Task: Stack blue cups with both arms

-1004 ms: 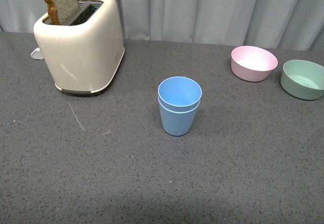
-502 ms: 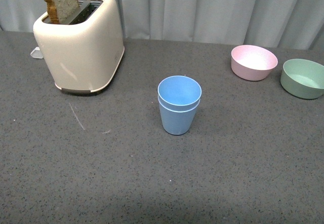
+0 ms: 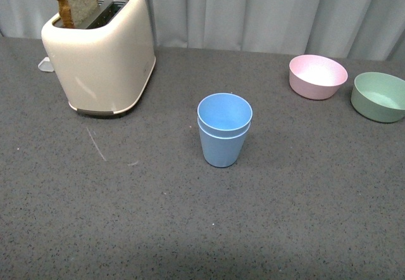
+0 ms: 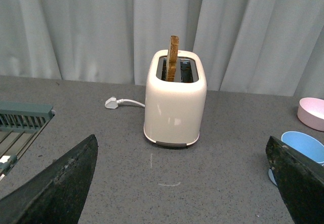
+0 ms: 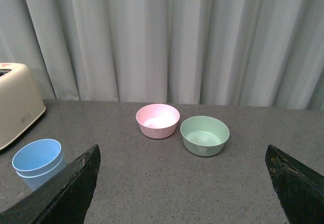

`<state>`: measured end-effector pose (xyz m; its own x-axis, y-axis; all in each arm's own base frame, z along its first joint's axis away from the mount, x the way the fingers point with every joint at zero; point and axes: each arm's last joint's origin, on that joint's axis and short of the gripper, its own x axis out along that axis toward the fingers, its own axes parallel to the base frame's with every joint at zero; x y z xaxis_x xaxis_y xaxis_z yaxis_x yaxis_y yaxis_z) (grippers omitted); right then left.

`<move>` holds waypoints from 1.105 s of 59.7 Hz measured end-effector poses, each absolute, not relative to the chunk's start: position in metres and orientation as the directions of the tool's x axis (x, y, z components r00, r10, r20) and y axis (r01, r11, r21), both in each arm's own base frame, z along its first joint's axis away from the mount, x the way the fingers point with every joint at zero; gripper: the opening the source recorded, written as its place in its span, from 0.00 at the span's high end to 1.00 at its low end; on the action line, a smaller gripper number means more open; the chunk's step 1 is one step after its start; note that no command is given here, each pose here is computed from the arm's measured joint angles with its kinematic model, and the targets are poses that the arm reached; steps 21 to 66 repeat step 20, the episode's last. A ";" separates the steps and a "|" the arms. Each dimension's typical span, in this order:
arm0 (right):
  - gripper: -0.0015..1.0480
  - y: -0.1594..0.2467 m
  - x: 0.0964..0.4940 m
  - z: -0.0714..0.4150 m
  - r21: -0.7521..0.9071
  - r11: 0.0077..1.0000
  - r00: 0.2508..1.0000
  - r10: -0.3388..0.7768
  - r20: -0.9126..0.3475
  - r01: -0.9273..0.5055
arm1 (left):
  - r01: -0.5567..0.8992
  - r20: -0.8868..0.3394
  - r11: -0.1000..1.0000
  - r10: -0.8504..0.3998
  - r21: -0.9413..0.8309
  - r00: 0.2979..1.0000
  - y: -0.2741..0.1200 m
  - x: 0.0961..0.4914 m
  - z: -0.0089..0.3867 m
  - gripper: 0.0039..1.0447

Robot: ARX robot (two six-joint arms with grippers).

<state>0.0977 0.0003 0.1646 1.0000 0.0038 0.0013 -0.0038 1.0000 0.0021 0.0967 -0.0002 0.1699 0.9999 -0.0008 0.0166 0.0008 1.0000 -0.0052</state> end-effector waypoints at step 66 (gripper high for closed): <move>0.09 0.000 0.098 0.165 0.002 1.000 1.000 0.004 0.001 -0.004 | 0.001 0.017 1.000 -0.001 -0.005 1.000 0.000 0.097 0.170 0.06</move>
